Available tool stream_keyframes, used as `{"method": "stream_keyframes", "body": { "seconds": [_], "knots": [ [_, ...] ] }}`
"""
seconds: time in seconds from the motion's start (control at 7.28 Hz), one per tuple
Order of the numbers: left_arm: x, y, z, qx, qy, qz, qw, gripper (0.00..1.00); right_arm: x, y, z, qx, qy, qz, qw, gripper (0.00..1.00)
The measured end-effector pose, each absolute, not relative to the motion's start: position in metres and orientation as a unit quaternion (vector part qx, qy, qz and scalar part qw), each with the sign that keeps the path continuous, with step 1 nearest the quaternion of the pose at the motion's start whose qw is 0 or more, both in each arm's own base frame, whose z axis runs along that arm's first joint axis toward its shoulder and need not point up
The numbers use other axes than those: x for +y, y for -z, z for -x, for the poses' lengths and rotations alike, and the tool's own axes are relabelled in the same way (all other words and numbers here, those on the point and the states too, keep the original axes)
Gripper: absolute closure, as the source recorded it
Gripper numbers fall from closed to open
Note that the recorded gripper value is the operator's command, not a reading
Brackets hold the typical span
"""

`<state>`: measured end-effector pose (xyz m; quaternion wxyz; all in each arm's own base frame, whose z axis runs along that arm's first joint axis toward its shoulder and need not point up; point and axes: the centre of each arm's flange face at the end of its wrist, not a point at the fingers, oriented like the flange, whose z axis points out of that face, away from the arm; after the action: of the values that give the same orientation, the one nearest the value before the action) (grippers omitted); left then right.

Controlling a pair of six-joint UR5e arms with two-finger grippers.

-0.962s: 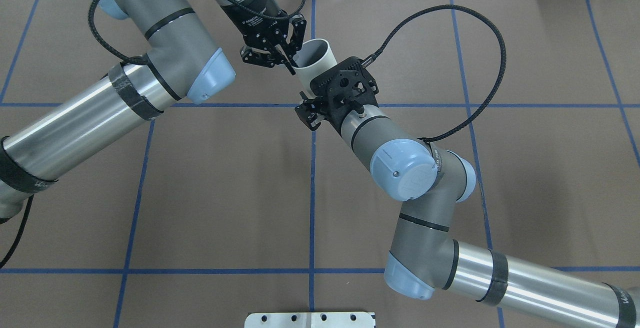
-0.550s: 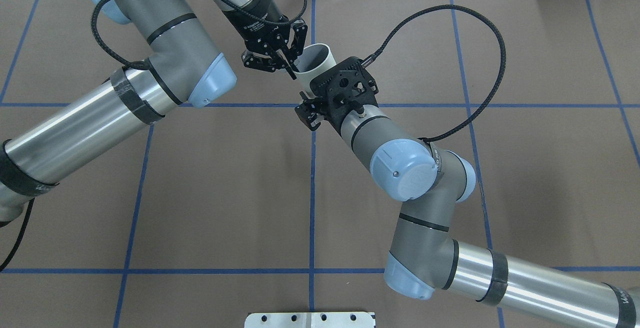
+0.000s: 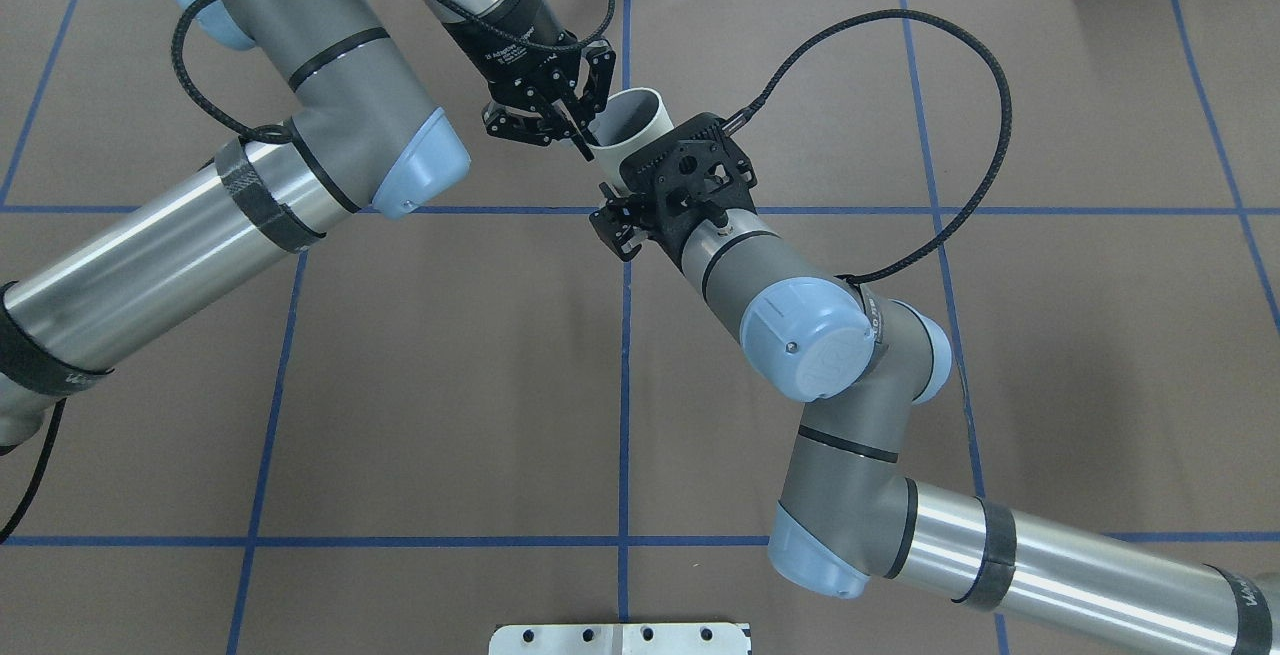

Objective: Left arm hands cup to right arm to dump lemon

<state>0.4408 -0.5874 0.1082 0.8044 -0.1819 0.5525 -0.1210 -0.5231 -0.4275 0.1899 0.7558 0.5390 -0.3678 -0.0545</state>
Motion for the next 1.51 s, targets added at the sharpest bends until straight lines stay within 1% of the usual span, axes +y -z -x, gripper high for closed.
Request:
{"method": "stream_keyframes", "body": {
  "seconds": [0.14,0.27,0.41,0.55,0.69,1.24,1.51],
  "knots": [
    [-0.586,-0.107,-0.44,0.554,0.12,0.181,0.804,1.0,-0.427,-0.19,0.523,-0.368,0.054,-0.539,0.756,0.01],
    [-0.585,-0.105,-0.439,0.555,0.118,0.18,0.803,1.0,-0.427,-0.19,0.523,-0.368,0.054,-0.539,0.755,0.13],
    [-0.583,-0.103,-0.438,0.557,0.116,0.18,0.803,1.0,-0.427,-0.19,0.523,-0.368,0.054,-0.539,0.755,0.62],
    [-0.582,-0.102,-0.438,0.558,0.115,0.18,0.802,0.73,-0.428,-0.189,0.523,-0.37,0.053,-0.538,0.755,1.0],
    [-0.581,-0.102,-0.438,0.558,0.113,0.18,0.802,0.01,-0.427,-0.187,0.523,-0.373,0.052,-0.538,0.754,1.0],
    [-0.568,-0.101,-0.422,0.57,0.105,0.165,0.798,0.0,-0.427,-0.192,0.522,-0.373,0.054,-0.535,0.756,1.0],
    [-0.58,-0.103,-0.399,0.573,0.119,0.153,0.796,0.0,-0.431,-0.211,0.515,-0.362,0.053,-0.532,0.764,1.0]
  ]
}}
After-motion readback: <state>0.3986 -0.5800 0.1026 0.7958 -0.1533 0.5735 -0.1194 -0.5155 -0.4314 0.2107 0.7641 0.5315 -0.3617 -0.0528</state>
